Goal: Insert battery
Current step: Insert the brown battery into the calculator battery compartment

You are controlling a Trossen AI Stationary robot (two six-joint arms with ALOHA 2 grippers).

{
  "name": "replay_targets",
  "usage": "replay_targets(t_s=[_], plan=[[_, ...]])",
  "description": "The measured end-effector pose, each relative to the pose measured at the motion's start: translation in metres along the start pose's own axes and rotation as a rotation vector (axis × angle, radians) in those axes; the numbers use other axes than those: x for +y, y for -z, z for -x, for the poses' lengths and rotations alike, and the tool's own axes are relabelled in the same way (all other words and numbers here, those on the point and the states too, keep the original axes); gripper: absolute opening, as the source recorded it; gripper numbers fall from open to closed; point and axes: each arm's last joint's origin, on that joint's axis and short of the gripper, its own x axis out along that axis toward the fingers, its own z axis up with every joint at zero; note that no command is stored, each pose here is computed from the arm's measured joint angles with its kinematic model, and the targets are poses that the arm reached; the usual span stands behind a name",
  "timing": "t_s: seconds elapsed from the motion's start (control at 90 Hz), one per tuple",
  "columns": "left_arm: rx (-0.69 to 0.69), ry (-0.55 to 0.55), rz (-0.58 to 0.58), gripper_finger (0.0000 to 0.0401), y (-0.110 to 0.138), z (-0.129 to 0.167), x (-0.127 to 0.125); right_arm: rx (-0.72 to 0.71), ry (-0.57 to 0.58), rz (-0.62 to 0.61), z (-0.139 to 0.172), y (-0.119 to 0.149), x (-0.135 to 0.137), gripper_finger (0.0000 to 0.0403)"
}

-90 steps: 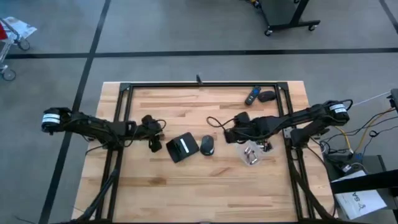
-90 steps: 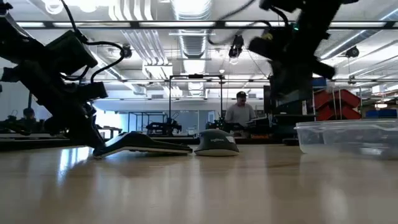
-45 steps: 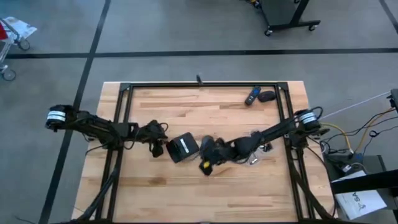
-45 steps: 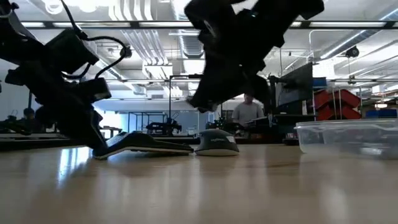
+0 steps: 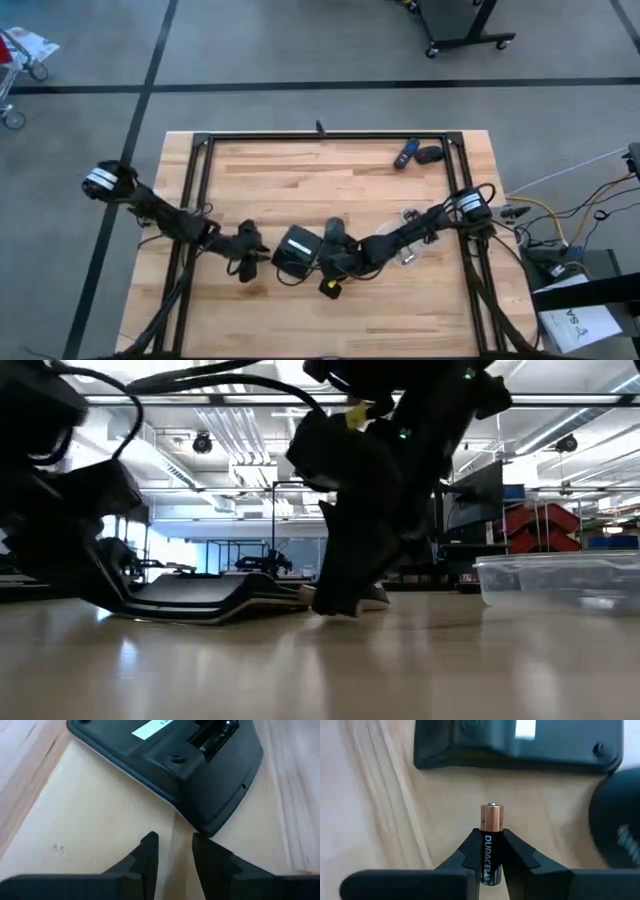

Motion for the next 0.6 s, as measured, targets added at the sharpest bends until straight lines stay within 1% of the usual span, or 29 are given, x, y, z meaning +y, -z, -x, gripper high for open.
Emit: replay_targets(t_s=[0.1,0.322,0.444,0.6], plan=[[0.002,-0.010,-0.028,0.0101,-0.006,-0.009,-0.014,0.010,0.025,0.049,-0.002,-0.006,-0.012,0.0033],[0.013,-0.045,-0.137,0.0100,-0.024,-0.040,-0.042,0.035,0.073,0.153,-0.006,-0.019,-0.037,0.0034],[0.001,-0.036,-0.145,0.0100,-0.033,-0.046,-0.052,0.034,0.091,0.204,-0.006,-0.026,-0.046,0.0034],[-0.037,-0.011,-0.107,0.0100,-0.041,-0.040,-0.056,0.075,0.122,0.284,0.005,-0.026,-0.051,0.0034]])
